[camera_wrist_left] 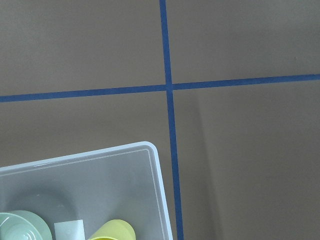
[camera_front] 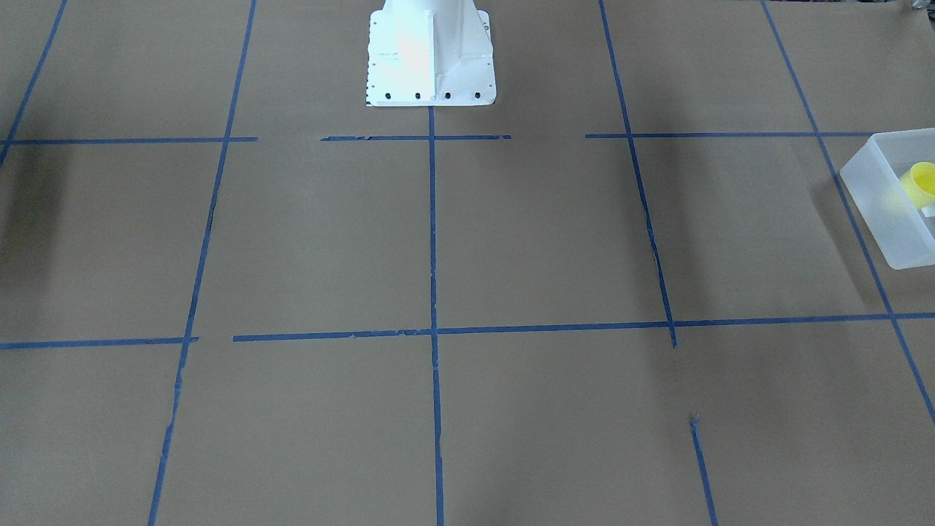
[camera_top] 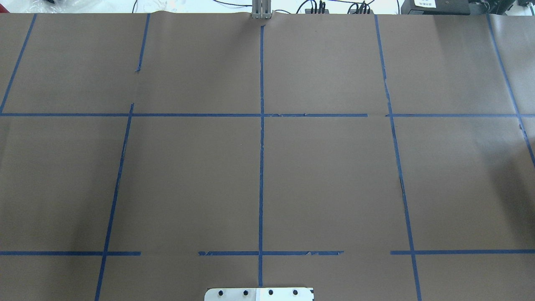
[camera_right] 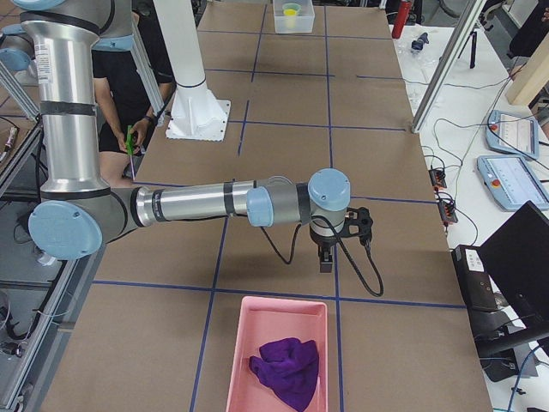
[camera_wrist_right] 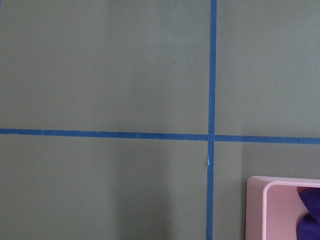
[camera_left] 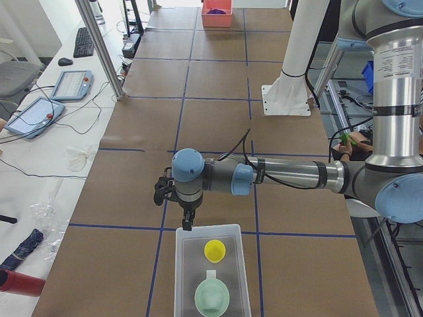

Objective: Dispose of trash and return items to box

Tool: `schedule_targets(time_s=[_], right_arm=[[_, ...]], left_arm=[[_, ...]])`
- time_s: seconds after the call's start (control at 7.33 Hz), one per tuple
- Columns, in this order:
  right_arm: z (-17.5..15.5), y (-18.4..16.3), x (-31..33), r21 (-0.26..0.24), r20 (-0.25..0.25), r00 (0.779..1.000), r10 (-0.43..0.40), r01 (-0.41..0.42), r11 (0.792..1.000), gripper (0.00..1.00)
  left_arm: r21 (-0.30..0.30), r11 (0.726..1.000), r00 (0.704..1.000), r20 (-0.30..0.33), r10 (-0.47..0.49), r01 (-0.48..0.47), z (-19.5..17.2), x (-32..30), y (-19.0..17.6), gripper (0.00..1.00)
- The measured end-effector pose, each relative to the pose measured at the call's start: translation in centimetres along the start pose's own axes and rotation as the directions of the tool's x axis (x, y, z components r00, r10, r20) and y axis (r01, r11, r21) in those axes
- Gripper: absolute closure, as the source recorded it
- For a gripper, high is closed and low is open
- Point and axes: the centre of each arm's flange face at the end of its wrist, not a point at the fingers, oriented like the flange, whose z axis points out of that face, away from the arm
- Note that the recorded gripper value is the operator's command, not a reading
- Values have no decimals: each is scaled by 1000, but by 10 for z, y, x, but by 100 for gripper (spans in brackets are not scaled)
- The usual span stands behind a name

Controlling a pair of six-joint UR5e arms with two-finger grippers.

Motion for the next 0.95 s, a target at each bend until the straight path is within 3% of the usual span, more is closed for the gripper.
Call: schedule_targets(time_s=[0.55,0.95], right_arm=[[4,3,5,-8,0,1000,10,-10,1000,0],[14,25,20,-32,2,999,43,-43,999,0]], left_arm=[[5,1000,999,36,-4,3,-2,-4,-1,0],[8,1000,999,37,-3,2,-4,-3,-1,0]])
